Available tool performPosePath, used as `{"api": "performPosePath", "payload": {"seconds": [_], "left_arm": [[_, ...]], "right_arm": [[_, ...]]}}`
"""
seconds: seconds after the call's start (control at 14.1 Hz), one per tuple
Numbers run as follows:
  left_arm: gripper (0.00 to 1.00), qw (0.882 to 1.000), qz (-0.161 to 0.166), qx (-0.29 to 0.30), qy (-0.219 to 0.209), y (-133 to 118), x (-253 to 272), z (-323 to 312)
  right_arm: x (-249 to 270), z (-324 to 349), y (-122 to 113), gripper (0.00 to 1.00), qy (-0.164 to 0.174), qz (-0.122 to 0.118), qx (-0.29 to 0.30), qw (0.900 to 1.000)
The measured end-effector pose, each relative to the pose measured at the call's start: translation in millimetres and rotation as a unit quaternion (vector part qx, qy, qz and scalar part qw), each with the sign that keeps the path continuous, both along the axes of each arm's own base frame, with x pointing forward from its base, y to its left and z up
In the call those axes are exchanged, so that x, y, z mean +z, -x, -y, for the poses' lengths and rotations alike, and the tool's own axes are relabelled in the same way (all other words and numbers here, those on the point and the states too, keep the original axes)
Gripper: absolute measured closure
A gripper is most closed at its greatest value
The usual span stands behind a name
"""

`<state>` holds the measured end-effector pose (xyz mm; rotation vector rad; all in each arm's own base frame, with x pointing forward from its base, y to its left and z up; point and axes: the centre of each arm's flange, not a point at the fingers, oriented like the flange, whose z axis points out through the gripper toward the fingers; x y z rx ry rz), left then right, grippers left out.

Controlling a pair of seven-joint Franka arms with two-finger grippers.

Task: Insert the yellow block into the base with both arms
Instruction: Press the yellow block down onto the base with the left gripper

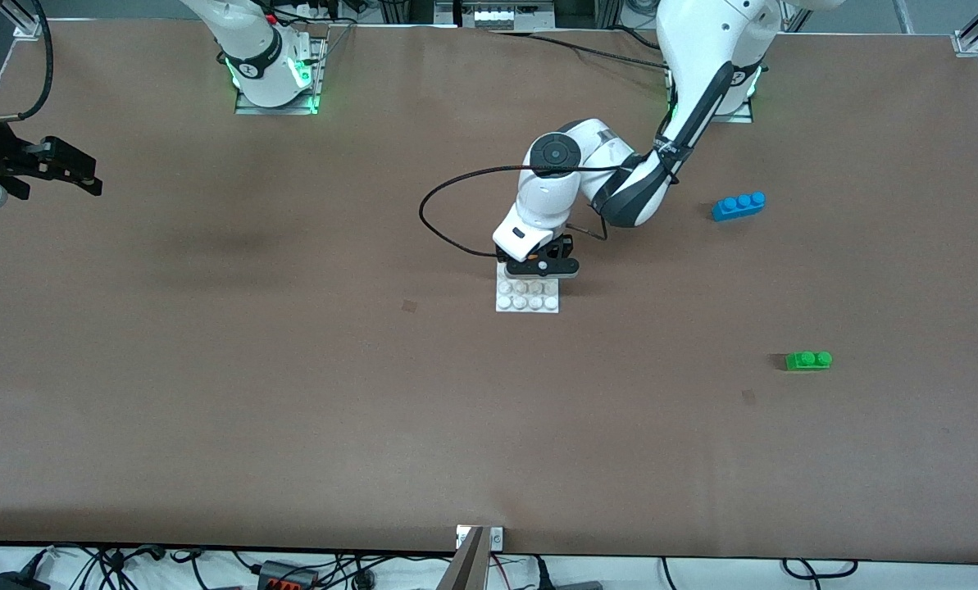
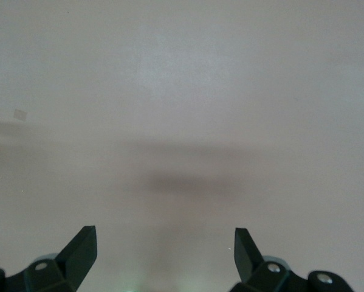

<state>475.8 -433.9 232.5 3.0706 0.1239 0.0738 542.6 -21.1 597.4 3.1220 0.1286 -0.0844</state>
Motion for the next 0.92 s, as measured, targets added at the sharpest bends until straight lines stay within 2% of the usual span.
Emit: {"api": "performPosePath", "payload": {"seconds": [0.92], "left_arm": [[0.31,1.000,0.001,-0.011,-0.007,3.0,-14.5,0.6]], "right_arm": [[-0.1,-1.5,-0.1,0.00,0.000,0.000,0.001,1.000]]}}
